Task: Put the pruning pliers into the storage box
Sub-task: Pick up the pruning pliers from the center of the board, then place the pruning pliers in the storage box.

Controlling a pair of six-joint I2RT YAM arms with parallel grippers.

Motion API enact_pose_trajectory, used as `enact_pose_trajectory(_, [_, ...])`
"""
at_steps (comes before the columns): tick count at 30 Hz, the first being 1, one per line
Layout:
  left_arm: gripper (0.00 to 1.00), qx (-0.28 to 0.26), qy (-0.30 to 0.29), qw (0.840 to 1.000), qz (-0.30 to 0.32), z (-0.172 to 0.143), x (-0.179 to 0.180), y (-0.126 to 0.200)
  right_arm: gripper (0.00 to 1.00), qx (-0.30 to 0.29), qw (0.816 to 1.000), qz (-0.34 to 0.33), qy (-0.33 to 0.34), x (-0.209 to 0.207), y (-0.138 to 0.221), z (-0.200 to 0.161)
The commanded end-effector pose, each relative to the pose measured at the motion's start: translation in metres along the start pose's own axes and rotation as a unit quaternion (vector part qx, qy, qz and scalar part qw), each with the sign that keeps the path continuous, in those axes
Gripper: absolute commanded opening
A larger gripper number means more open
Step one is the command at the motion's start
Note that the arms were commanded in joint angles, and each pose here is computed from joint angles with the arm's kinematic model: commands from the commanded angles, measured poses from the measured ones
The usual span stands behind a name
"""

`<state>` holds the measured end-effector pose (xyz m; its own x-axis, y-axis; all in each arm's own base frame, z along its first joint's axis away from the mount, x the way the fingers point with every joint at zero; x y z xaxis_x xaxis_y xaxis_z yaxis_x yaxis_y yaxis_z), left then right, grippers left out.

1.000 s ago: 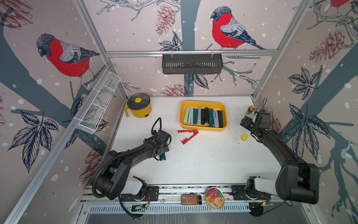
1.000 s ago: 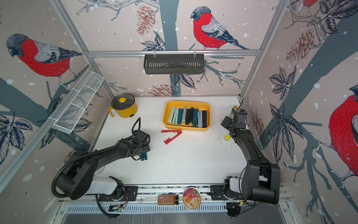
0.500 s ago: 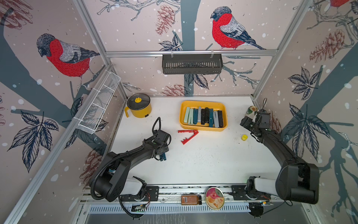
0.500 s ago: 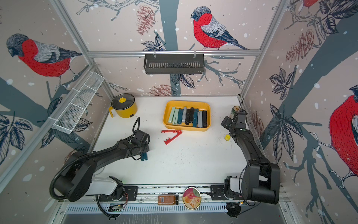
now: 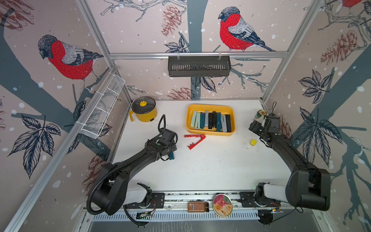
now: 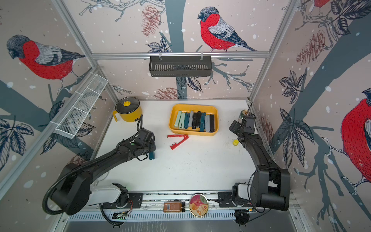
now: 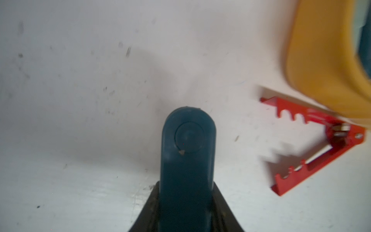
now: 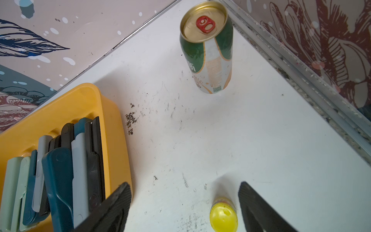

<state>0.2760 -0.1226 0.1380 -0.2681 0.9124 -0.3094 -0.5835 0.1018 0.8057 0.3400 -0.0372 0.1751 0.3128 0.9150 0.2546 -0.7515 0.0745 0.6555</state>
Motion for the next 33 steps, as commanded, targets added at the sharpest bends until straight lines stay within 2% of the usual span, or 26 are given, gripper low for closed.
enact_pose_trajectory(1, [0.13,-0.052,-0.033,0.997,-0.036,0.036,-0.028,0.02,0.85,-0.004,1.0,-0.003,-0.002,0.0,-0.001,0.003])
enact_pose_trajectory(5, [0.12,-0.09,-0.09,0.987,-0.098,0.077,-0.078,0.034,0.84,-0.004,1.0,0.003,-0.004,0.002,-0.001,0.003])
enact_pose_trajectory(8, [0.11,-0.09,-0.125,0.978,-0.137,0.098,-0.113,0.028,0.84,-0.004,1.0,0.004,-0.005,0.003,0.0,0.002])
enact_pose_trajectory(12, [0.09,-0.042,-0.16,0.971,-0.171,0.115,-0.161,0.002,0.85,-0.005,1.0,0.002,-0.006,0.002,0.002,0.003])
enact_pose_trajectory(15, [0.08,-0.003,-0.184,0.965,-0.187,0.118,-0.193,-0.029,0.85,-0.006,1.0,0.001,-0.006,0.003,0.003,0.004])
enact_pose_trajectory(18, [0.08,0.014,-0.203,0.963,-0.177,0.117,-0.216,-0.061,0.84,-0.006,1.0,0.0,-0.007,0.003,0.003,0.004])
enact_pose_trajectory(22, [0.08,0.035,-0.217,0.964,-0.151,0.113,-0.23,-0.102,0.85,-0.008,1.0,-0.003,-0.007,0.003,0.005,0.005])
enact_pose_trajectory(26, [0.08,0.051,-0.22,0.967,-0.116,0.107,-0.228,-0.134,0.85,-0.009,1.0,-0.009,-0.006,0.001,0.006,0.006])
enact_pose_trajectory(33, [0.12,0.068,-0.219,0.969,-0.095,0.095,-0.219,-0.161,0.85,-0.005,1.0,-0.01,-0.007,0.0,0.003,0.004])
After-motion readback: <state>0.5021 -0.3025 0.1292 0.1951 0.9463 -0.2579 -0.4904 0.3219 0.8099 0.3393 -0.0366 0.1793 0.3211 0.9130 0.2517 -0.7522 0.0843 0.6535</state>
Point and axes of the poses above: each gripper's point midway between its finger pads, its own y axis back along the fingers, its own x axis along the line the jaws close on, z = x × y, the point moved 5 cm from there along y, back along the fingers, and after that the axes turned 5 degrees about y, right-handed, at the moved point
